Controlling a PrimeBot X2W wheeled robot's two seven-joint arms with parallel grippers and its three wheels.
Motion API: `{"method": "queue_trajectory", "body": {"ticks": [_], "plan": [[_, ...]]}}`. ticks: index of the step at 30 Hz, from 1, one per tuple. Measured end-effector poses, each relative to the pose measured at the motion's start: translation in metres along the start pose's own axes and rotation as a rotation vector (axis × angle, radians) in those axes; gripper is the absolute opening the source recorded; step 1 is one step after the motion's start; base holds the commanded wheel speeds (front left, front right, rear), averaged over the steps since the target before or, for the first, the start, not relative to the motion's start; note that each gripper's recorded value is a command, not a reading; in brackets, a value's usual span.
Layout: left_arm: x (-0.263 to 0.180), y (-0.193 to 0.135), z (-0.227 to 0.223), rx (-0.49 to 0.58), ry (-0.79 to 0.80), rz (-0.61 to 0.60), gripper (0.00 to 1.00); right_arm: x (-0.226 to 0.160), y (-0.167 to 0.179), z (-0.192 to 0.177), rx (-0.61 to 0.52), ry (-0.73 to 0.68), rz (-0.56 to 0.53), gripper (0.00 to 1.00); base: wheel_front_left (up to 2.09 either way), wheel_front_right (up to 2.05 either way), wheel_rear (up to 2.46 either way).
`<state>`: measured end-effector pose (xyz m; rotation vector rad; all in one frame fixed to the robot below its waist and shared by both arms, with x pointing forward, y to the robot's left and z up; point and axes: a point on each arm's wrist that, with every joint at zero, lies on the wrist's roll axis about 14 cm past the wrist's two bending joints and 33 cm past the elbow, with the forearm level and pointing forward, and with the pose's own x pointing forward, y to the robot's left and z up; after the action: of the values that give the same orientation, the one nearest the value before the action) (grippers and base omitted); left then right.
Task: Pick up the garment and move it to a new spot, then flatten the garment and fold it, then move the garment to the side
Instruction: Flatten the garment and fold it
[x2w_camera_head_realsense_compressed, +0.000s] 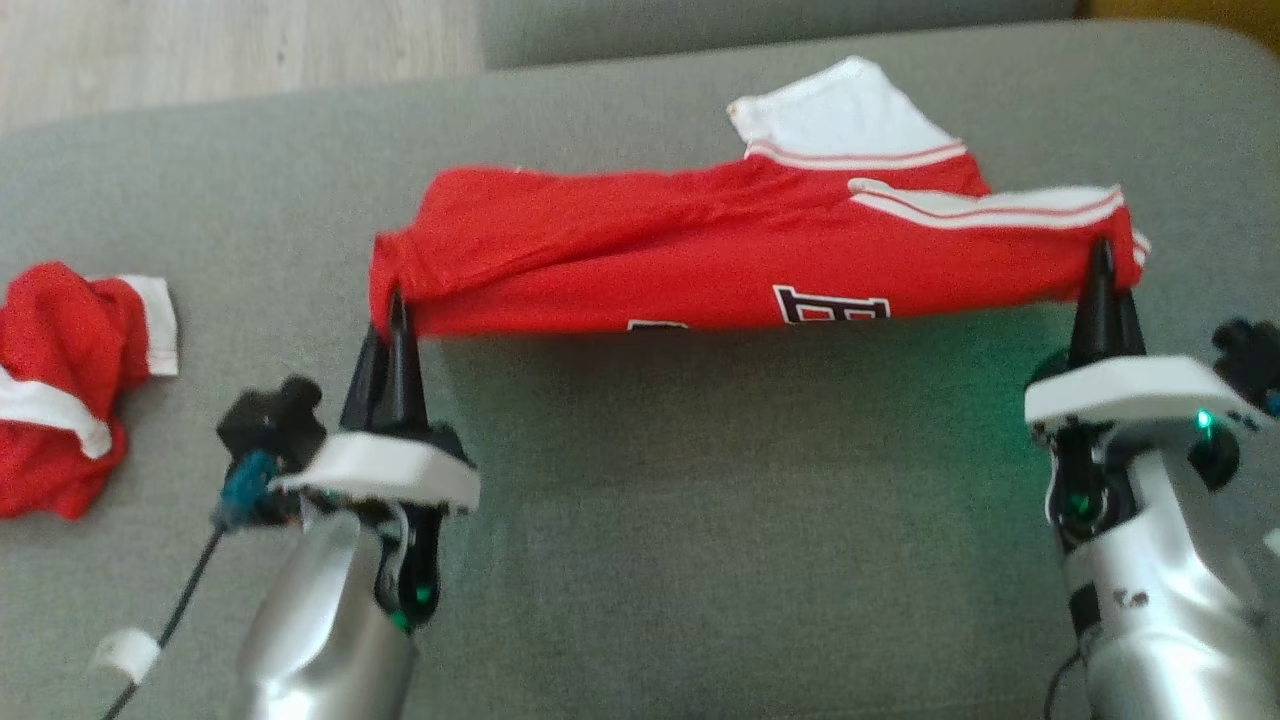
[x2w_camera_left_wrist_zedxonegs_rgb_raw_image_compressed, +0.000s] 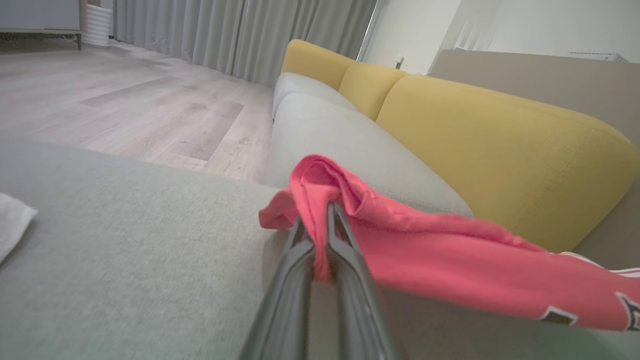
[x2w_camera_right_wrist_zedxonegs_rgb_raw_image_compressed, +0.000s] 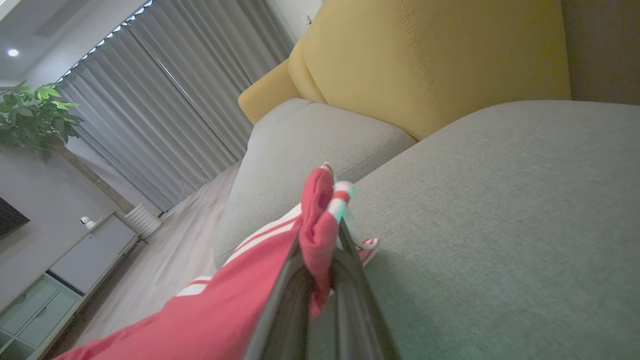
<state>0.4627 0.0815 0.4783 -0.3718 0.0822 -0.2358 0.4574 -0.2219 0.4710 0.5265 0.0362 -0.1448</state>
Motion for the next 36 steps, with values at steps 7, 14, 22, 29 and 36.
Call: {"method": "queue_trajectory", "body": {"ticks": [7, 14, 22, 29, 36], "plan": [[-0.062, 0.017, -0.048, -0.037, 0.132, 0.087, 0.00, -0.046, -0.018, -0.020, 0.002, 0.065, -0.035, 0.00, 0.00, 0.00, 0.00], [-0.117, 0.032, -0.104, -0.047, 0.292, 0.173, 1.00, -0.089, -0.047, -0.068, -0.031, 0.207, -0.091, 1.00, 0.00, 0.00, 0.00], [-0.087, 0.034, -0.077, 0.067, 0.214, 0.157, 1.00, -0.064, -0.057, -0.036, -0.237, 0.141, -0.059, 1.00, 0.00, 0.00, 0.00], [-0.027, 0.039, -0.058, 0.173, 0.183, 0.115, 1.00, -0.021, -0.026, -0.022, -0.357, 0.087, 0.033, 1.00, 0.00, 0.00, 0.00], [0.032, 0.060, -0.062, 0.223, 0.247, 0.114, 1.00, 0.012, -0.003, -0.036, -0.385, 0.105, 0.107, 1.00, 0.00, 0.00, 0.00]]}}
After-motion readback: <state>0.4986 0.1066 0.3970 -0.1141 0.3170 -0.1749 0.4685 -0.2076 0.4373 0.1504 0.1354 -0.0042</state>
